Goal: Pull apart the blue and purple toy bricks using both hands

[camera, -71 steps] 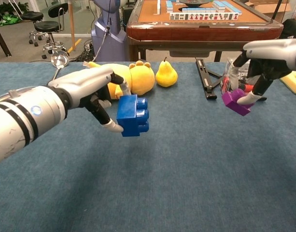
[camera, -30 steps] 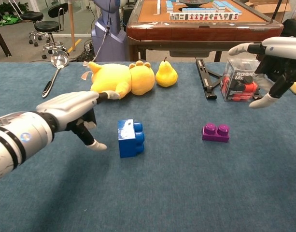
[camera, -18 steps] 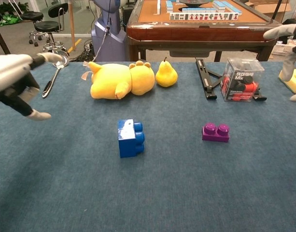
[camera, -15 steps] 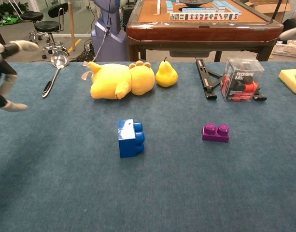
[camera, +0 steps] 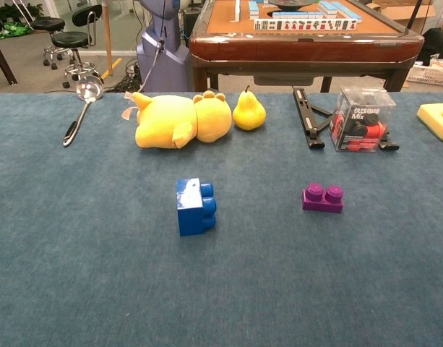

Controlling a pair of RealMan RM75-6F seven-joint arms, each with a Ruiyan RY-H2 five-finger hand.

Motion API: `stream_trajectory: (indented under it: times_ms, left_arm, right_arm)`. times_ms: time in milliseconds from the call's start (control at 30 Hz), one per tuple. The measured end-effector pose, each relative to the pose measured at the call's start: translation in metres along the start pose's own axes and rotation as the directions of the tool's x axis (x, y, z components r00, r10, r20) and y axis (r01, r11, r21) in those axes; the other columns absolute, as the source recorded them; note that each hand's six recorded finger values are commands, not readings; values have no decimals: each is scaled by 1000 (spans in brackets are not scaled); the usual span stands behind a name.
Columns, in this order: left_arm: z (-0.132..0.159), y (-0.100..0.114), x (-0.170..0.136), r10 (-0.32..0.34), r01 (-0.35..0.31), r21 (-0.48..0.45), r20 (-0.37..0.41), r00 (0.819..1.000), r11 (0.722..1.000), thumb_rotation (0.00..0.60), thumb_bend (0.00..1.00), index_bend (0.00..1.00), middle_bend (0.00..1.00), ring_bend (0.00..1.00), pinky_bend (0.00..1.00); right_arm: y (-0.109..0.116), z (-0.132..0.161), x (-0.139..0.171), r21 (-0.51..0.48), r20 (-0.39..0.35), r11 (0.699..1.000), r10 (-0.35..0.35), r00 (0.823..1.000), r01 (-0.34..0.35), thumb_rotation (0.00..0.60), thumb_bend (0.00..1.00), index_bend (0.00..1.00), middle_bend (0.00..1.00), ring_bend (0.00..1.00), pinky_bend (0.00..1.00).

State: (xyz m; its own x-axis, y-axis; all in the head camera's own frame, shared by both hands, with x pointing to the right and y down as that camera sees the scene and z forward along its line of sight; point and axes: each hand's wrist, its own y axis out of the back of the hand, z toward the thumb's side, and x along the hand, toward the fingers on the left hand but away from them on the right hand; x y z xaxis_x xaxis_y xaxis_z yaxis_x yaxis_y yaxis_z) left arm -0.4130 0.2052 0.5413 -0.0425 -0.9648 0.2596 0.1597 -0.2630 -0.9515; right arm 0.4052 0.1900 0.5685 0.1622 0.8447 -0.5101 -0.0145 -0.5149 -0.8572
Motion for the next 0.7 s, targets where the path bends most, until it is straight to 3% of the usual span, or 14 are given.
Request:
stream_trajectory:
  times_ms: [200, 400, 700]
  left_arm:
    - [-27, -2, -25, -51, 51, 20, -26, 998, 998, 600, 110, 80, 392, 350, 470]
    - [-30, -14, -31, -92, 92, 10, -25, 995, 996, 600, 110, 80, 391, 349, 470]
    - [-34, -28, -35, -114, 113, -18, -37, 993, 993, 600, 109, 95, 391, 349, 470]
  right_arm:
    - [3, -17, 23, -28, 38, 997, -67, 997, 68, 600, 0, 143, 304, 230, 173]
    - [11, -27, 44, -35, 75, 992, -119, 990, 122, 600, 0, 143, 304, 230, 174]
    - [15, -36, 50, -55, 103, 990, -124, 987, 130, 600, 0, 143, 304, 230, 183]
